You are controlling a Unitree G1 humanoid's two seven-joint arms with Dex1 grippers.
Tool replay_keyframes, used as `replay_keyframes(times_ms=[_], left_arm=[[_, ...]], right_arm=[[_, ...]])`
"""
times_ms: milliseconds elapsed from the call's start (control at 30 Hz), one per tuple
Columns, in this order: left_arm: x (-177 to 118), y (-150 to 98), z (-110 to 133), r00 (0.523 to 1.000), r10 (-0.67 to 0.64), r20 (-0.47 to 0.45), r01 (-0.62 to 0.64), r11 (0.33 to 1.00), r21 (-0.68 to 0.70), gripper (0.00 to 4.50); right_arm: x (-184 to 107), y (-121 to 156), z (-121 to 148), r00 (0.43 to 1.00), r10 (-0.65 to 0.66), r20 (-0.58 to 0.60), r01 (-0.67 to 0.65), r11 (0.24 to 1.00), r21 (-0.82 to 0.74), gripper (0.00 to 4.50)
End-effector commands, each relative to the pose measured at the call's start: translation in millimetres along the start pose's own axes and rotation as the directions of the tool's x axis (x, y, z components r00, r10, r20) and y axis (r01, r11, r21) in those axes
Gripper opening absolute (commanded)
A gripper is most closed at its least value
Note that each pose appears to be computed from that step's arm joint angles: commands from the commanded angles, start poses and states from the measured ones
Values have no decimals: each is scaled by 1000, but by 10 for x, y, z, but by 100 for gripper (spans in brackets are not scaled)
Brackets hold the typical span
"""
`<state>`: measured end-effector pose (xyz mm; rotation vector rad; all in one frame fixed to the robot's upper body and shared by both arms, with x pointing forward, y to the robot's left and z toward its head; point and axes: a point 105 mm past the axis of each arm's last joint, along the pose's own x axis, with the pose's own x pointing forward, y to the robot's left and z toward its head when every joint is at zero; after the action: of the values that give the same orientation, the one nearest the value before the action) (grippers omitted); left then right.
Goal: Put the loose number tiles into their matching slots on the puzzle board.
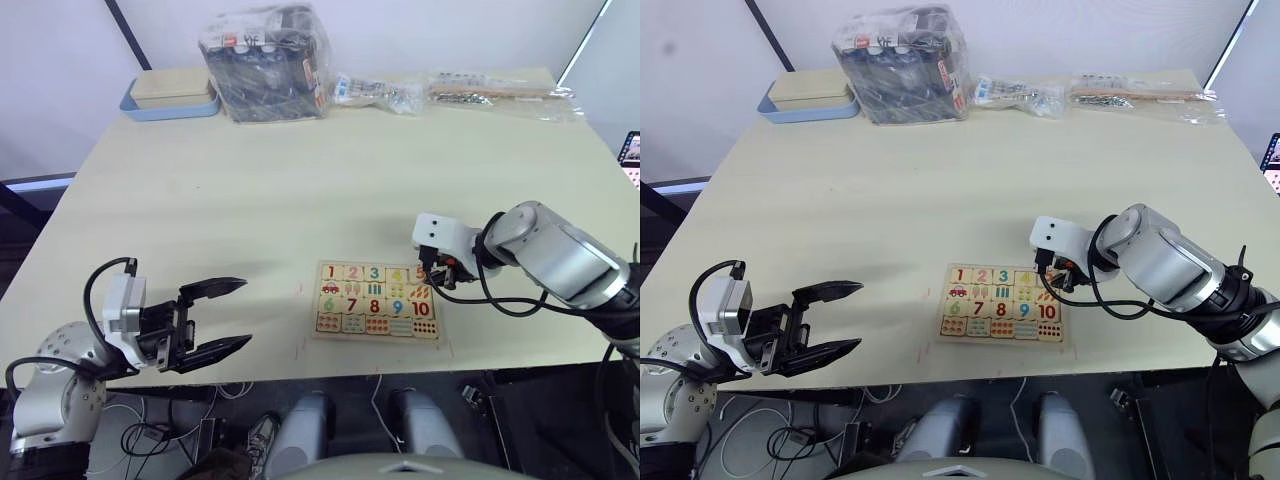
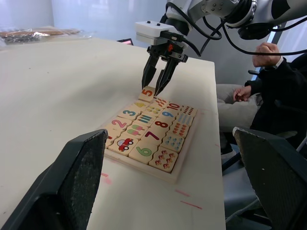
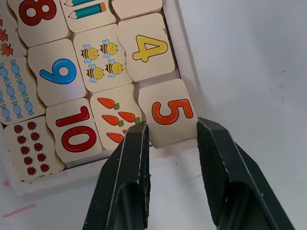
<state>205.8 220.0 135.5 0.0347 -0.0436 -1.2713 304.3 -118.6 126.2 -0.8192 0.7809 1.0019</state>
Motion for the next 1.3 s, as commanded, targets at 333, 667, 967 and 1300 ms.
replay_keyframes(times_ms=[333,667,967,1300], left_arm=[[23,-53,47,1000,-5,20,5,1000,18,450],[23,-52,47,1000,-2,19,2,1000,19,450],[23,-38,46,1000,-5,19,4,1000,19,450],[17,-17,51,1000,-6,18,6,1000,20,450]], right_arm=[[9,-23,20,1000,-16,3,16,1000,-8,87],[12,5,5,1000,-4,1,4,1000,-12,87],[-6,17,15,1000,-6,6,6,1000,-14,87],[-4,32,29,1000,-7,15,7,1000,-14,87]])
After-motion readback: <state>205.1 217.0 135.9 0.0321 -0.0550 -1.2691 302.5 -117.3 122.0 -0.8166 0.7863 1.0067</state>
